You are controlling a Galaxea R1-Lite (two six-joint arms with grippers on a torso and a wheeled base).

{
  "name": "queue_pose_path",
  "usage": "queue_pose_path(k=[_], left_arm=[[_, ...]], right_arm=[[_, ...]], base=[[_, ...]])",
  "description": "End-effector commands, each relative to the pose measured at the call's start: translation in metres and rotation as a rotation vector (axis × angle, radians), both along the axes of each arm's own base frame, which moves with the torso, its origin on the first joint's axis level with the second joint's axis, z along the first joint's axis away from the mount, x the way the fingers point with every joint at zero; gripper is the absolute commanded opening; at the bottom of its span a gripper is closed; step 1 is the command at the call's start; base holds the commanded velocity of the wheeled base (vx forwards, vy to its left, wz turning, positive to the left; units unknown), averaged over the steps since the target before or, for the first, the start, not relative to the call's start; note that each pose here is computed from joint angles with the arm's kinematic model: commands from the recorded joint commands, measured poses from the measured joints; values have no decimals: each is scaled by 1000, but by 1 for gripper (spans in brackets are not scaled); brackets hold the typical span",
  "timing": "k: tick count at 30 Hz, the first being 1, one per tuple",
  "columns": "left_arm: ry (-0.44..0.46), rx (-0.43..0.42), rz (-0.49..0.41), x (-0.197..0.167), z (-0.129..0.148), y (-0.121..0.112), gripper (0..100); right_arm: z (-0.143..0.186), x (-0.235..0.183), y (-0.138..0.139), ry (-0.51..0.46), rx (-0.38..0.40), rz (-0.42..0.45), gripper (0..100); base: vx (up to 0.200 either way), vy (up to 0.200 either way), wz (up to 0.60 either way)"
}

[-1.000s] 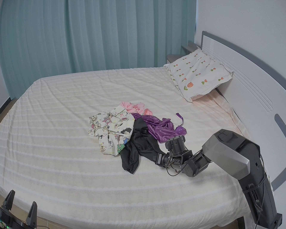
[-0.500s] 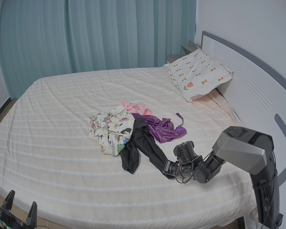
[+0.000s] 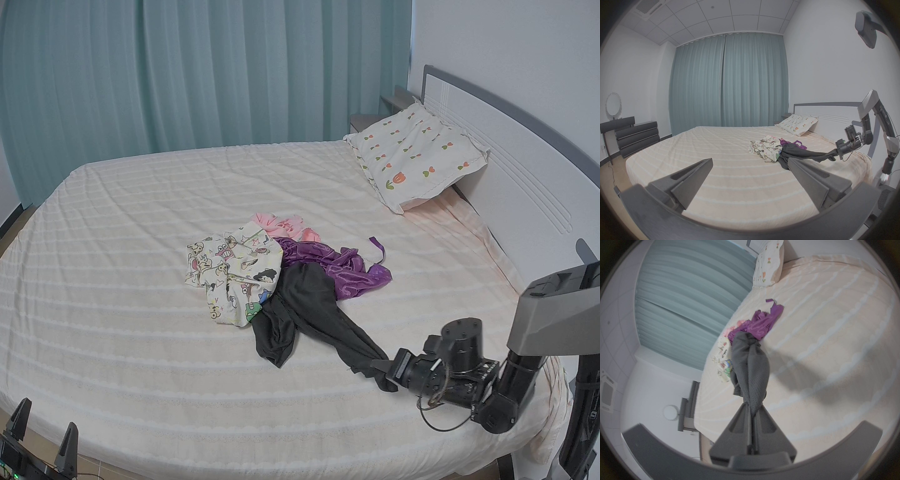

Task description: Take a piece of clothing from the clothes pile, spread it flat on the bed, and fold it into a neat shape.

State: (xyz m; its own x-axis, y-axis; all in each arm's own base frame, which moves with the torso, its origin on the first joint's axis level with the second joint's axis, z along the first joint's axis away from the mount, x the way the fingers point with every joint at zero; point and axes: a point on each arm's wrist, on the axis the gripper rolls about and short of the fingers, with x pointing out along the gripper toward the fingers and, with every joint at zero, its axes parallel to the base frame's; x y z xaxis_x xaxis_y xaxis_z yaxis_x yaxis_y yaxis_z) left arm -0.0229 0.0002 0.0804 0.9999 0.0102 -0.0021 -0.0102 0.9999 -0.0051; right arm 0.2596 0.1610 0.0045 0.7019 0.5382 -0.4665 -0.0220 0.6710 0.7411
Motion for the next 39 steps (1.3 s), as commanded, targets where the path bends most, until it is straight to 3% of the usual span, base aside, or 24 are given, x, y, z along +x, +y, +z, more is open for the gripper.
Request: queue_pose_path(k=[1, 13, 15, 17, 19, 20, 21, 22, 23, 24, 28, 31, 39], left_arm=[[-1, 2, 1, 0, -5, 0, 100], [-12, 31, -75, -1, -3, -2, 100], [-62, -3, -81, -3, 16, -2, 100], [-75, -133, -97, 0, 51, -2, 100], [-32, -148, -112, 5, 49, -2, 100], [35, -129, -171, 11, 40, -4, 100], [35, -129, -171, 11, 40, -4, 100], [116, -126, -272, 18, 36, -6, 100], [116, -126, -272, 18, 36, -6, 100], [214, -145, -332, 31, 39, -7, 100], [375, -161, -321, 74, 45, -8, 100], [437, -182, -348, 105, 46, -11, 100], [715, -245, -435, 164, 16, -46, 100]], right_arm=[[23, -36, -41, -30, 115, -25, 0], [5, -31, -36, 44, 132, 38, 0], [5, -32, -36, 48, 136, 52, 0], [5, -31, -36, 49, 140, 59, 0], [5, -31, -36, 50, 140, 59, 0], [4, -32, -36, 51, 138, 60, 0], [4, -32, -36, 51, 138, 60, 0], [5, -31, -36, 47, 138, 61, 0], [5, -31, -36, 47, 138, 61, 0], [5, -32, -36, 50, 136, 61, 0], [5, -32, -38, 52, 139, 54, 0], [4, -32, -37, 56, 137, 56, 0], [-2, -34, -37, 79, 126, 62, 0]], base=[[0, 0, 0], [0, 0, 0], [0, 0, 0], [0, 0, 0], [0, 0, 0], [0, 0, 0], [0, 0, 0], [0, 0, 0], [0, 0, 0], [0, 0, 0], [0, 0, 0], [0, 0, 0], [0, 0, 0]])
